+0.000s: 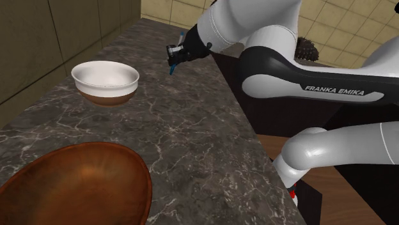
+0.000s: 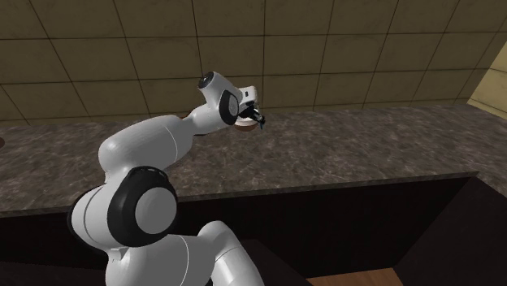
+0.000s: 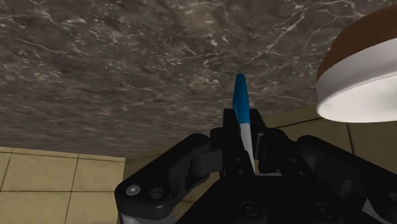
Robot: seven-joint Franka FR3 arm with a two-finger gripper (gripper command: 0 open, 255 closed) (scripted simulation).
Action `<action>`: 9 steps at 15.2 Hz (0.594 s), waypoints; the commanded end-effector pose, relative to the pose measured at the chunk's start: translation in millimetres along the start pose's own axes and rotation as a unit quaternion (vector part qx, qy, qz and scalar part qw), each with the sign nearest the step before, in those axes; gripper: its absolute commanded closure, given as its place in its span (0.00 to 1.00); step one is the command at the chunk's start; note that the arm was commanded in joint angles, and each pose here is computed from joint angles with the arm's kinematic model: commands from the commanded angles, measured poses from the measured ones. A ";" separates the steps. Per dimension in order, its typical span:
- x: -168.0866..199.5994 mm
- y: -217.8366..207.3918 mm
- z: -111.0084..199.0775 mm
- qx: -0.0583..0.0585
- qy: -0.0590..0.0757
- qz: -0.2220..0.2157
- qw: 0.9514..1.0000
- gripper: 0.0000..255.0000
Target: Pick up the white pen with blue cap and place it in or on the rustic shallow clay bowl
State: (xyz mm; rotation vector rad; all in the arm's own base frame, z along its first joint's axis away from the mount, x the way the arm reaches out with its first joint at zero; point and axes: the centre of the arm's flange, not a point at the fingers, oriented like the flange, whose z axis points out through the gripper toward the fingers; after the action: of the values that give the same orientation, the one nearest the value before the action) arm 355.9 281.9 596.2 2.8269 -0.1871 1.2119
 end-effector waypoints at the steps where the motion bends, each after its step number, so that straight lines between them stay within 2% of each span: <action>1: 7.3 -0.5 -7.9 0.000 0.000 0.000 1.000 1.00; 9: 37.9 -0.2 -37.0 0.000 0.000 0.000 1.000 1.00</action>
State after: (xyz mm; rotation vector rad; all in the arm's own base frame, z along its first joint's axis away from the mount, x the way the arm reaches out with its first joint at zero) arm 355.2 282.9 643.3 2.8270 -0.1872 1.2118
